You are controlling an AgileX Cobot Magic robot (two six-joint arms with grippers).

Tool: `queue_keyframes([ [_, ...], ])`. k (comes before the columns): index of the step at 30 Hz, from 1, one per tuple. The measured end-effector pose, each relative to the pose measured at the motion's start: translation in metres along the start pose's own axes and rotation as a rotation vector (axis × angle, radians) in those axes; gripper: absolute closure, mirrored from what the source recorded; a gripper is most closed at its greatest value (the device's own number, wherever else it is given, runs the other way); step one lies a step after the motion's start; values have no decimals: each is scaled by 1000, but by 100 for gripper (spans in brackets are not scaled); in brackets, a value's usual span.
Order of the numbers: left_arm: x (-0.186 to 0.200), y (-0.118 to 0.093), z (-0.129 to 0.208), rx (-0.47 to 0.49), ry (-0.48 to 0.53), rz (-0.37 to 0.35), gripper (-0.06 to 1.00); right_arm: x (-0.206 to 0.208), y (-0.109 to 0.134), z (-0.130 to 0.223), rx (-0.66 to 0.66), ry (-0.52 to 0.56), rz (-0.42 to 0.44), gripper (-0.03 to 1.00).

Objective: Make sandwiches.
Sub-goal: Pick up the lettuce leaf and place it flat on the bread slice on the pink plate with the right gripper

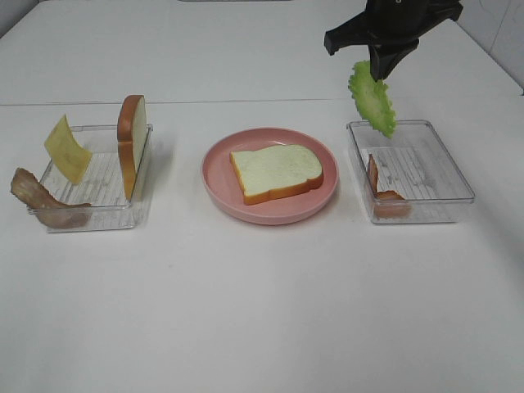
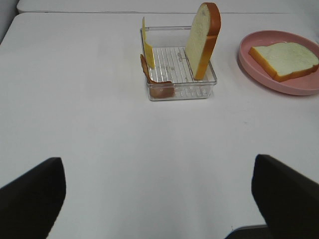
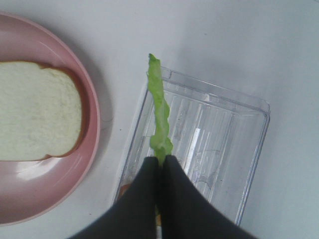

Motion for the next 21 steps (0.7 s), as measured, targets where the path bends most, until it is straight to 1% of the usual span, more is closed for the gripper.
queue_keyframes([
  [2, 0, 0, 0, 0, 0, 0, 2, 6, 0, 0, -5, -9, -15, 94],
  [4, 0, 0, 0, 0, 0, 0, 2, 17, 10, 2, 4, -14, -57, 94],
  [6, 0, 0, 0, 0, 0, 0, 2, 18, 14, 2, 14, -13, -60, 94],
  [7, 0, 0, 0, 0, 0, 0, 2, 21, 27, 4, 43, -17, -70, 94],
  [8, 0, 0, 0, 0, 0, 0, 2, 21, 27, 4, 43, -17, -70, 94],
  [9, 0, 0, 0, 0, 0, 0, 2, 22, 34, 5, 57, -18, -76, 94],
  [10, 0, 0, 0, 0, 0, 0, 2, 25, 53, 7, 97, -23, -92, 94],
  [11, 0, 0, 0, 0, 0, 0, 2, 25, 53, 7, 97, -23, -92, 94],
  [12, 0, 0, 0, 0, 0, 0, 2, 27, 61, 9, 111, -25, -102, 94],
  [13, 0, 0, 0, 0, 0, 0, 2, 27, 61, 9, 111, -25, -102, 94],
  [14, 0, 0, 0, 0, 0, 0, 2, 31, 80, 13, 147, -30, -128, 94],
  [15, 0, 0, 0, 0, 0, 0, 2, 33, 89, 14, 162, -35, -139, 94],
  [16, 0, 0, 0, 0, 0, 0, 2, 33, 89, 14, 162, -35, -139, 94],
  [18, 0, 0, 0, 0, 0, 0, 2, 38, 117, 20, 207, -53, -189, 94],
  [21, 0, 0, 0, 0, 0, 0, 2, 39, 124, 22, 217, -58, -200, 94],
])
Point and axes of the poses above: a point on each arm's last joint axis where the gripper is mounted, x pointing back along that axis away from the gripper, y along the wrist's bending axis when the last joint is at zero, z = x × y, the point moved 1 cm from there along -x, pointing out along that axis toward the gripper, and after that the axes turned 2 degrees about -x, right-handed, at the moved point
